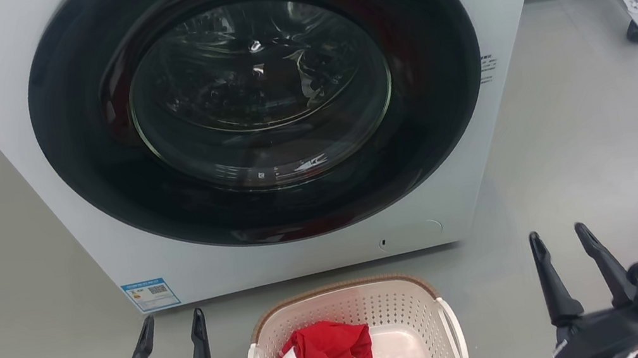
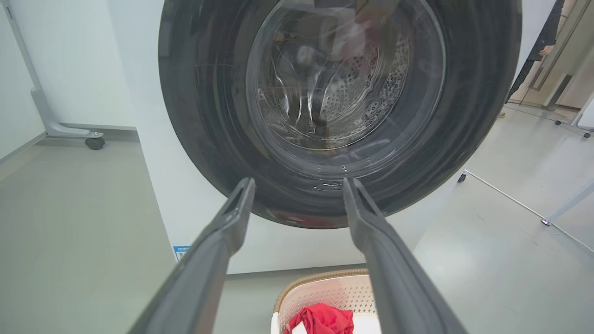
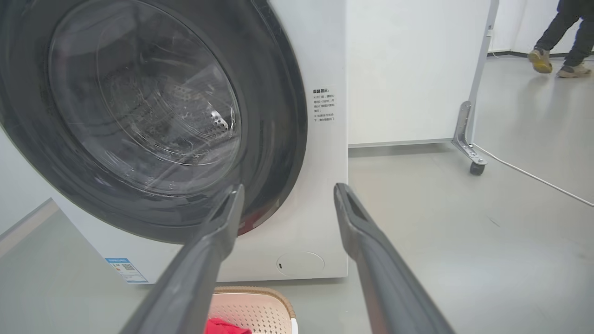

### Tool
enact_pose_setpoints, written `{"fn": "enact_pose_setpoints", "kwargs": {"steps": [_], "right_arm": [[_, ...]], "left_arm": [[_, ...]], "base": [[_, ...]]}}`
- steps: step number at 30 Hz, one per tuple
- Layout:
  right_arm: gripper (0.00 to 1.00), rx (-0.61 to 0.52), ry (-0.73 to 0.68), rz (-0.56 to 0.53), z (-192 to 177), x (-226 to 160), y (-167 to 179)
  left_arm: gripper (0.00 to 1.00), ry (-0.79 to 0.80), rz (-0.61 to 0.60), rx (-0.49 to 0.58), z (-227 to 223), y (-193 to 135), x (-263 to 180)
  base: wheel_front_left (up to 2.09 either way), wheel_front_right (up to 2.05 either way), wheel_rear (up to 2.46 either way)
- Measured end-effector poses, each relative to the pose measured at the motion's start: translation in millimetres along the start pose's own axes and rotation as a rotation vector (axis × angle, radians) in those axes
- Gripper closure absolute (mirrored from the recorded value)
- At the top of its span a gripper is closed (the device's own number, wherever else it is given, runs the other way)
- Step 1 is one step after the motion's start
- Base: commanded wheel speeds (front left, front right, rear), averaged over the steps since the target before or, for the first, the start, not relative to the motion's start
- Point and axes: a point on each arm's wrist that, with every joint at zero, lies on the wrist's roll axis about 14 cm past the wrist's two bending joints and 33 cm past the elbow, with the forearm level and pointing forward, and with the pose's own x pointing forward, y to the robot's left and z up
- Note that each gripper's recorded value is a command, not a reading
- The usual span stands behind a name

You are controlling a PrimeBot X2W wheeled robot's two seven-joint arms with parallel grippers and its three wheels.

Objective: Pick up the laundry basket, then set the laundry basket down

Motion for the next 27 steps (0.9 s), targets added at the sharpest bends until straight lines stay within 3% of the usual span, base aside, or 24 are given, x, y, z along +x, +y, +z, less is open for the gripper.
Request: {"fn": "enact_pose_setpoints", "kwargs": {"steps": [12,27], "right_arm": [[0.00,-0.014,-0.031,-0.046,7.6,-31.7,-9.2],[0.00,-0.021,-0.070,-0.056,18.5,-44.9,-8.9]], "left_arm": [[0.00,-0.055,0.054,0.027,9.4,4.9,-32.5],[0.00,-0.074,0.061,0.033,16.0,-2.2,-43.2]], "base": [[0.00,0.00,0.00],[0.00,0.00,0.00]]}}
